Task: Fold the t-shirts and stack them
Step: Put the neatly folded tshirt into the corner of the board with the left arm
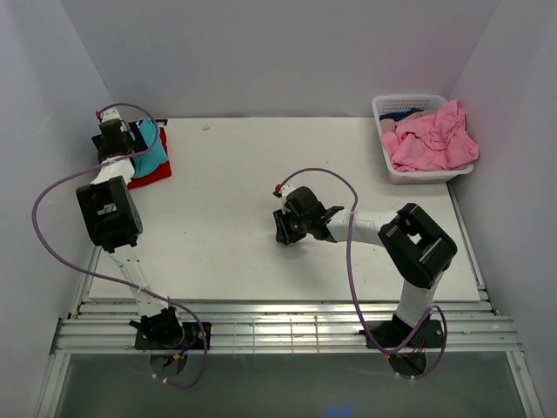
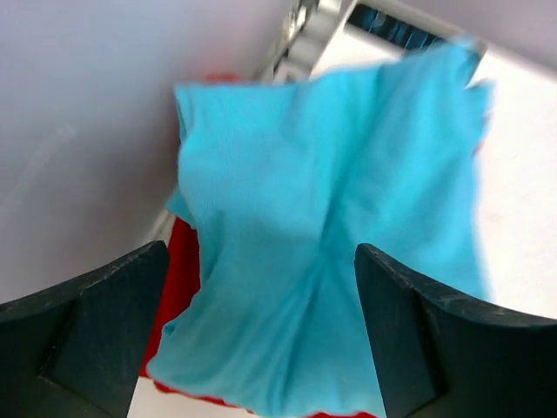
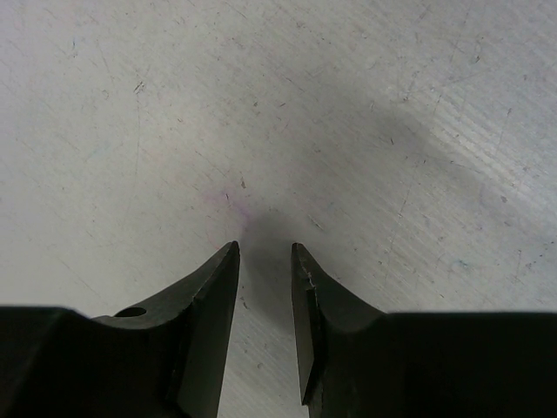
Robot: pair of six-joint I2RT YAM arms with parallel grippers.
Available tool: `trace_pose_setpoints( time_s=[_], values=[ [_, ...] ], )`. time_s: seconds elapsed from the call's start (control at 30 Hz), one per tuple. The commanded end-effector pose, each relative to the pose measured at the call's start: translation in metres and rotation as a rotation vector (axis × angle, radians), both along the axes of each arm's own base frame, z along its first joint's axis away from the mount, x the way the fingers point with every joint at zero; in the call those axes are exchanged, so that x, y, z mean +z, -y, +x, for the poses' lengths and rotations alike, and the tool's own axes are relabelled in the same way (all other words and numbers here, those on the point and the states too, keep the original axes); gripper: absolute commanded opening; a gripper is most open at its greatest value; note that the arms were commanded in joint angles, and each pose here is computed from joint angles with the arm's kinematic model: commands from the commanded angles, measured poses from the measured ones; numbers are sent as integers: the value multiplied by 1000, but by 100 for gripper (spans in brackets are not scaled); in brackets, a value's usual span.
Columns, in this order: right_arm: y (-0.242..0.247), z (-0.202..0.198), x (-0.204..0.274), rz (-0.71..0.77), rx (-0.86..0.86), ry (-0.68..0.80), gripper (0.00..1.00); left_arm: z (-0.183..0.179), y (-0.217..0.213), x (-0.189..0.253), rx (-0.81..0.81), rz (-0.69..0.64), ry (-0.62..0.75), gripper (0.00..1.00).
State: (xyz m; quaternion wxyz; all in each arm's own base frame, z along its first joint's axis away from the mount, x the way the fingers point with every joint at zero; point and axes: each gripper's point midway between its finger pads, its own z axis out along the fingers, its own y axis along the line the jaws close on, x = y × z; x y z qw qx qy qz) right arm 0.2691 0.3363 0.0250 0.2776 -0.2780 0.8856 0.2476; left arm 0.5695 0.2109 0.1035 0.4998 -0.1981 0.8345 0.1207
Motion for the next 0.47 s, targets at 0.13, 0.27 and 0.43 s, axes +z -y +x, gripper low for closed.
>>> trace_pose_setpoints(
  time_s=[0.13, 0.27, 0.43],
  values=[
    [29, -25, -18, -125, -28, -55, 37, -48, 6, 251, 301, 287, 569, 98],
    [34, -11, 10, -152, -84, 11, 37, -100, 16, 301, 445, 227, 732, 98],
    [40, 12, 83, -77, -174, 208, 32, -119, 68, 308, 332, 178, 759, 98]
  ],
)
